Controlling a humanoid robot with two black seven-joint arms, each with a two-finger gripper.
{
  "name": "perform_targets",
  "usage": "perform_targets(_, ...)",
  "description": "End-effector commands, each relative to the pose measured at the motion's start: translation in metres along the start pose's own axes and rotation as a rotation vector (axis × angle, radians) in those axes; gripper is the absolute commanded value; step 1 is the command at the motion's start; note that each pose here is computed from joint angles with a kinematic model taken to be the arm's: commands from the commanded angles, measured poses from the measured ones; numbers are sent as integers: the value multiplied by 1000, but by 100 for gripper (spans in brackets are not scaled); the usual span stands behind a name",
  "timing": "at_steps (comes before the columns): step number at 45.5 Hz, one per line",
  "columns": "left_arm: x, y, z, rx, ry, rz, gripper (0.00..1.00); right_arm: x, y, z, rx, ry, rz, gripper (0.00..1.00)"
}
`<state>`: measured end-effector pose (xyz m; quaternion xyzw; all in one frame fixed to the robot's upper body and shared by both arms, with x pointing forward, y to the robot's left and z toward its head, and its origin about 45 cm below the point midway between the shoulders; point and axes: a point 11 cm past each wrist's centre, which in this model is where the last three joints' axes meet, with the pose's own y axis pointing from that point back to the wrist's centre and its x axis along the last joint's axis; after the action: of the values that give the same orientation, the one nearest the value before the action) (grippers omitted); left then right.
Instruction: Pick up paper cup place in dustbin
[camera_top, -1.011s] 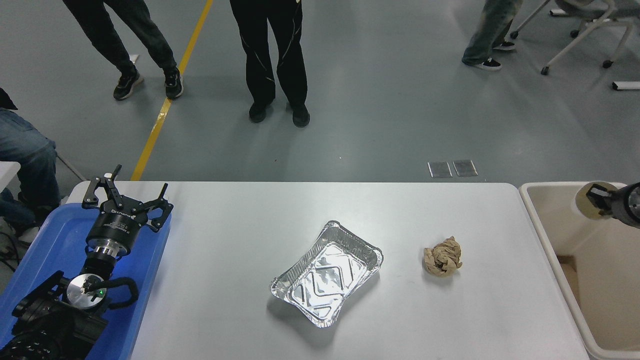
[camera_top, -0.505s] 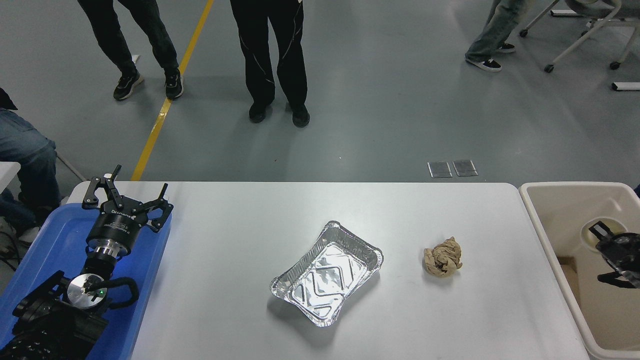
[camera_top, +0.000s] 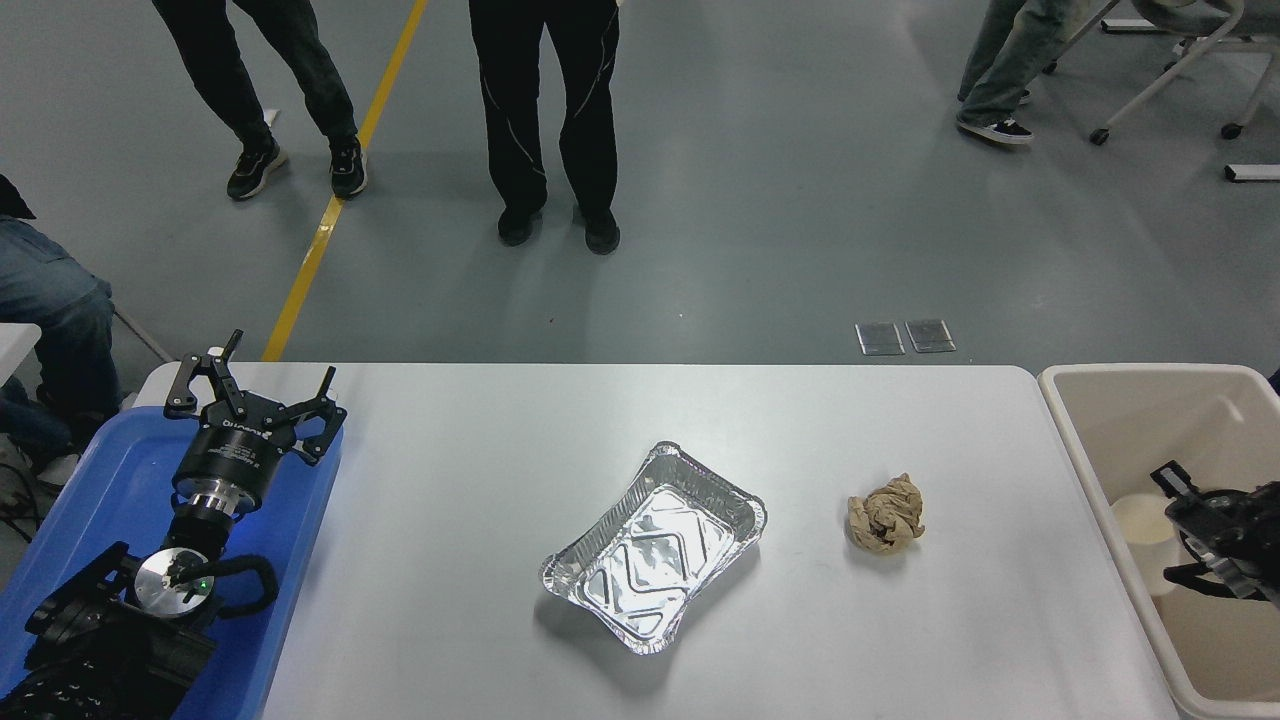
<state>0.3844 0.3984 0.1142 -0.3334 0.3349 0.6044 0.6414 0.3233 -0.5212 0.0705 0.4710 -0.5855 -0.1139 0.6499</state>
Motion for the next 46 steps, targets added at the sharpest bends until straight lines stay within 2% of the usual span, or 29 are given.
perform_targets(1, 0, 0, 0, 2, 0, 0, 99, 5, 17, -17, 43, 19, -136, 100)
perform_targets(10, -1, -1, 0, 2, 0, -3, 99, 20, 51, -60, 106, 201, -196, 100)
perform_targets(21, 0, 0, 0, 2, -2, -1, 99, 22, 135, -129, 240, 388, -315, 100)
perform_targets(26, 0, 0, 0, 2, -2, -1, 99, 10, 187, -155, 319, 493, -465, 100)
perform_targets(27, -1, -1, 1, 1, -1, -3, 99, 4, 215, -165, 352, 552, -558, 100)
perform_targets(29, -1, -1, 0, 2, -2, -3, 99, -1, 238, -170, 375, 601, -632, 100)
perform_targets(33, 0, 0, 0, 3, -2, 0, 99, -7, 285, -179, 426, 711, -737, 100)
perform_targets(42, 0, -1, 0, 2, -2, -1, 99, -1, 368, -183, 430, 891, -770, 100)
perform_targets(46, 0, 0, 0, 1, -1, 0, 99, 10, 383, -182, 404, 930, -717, 100)
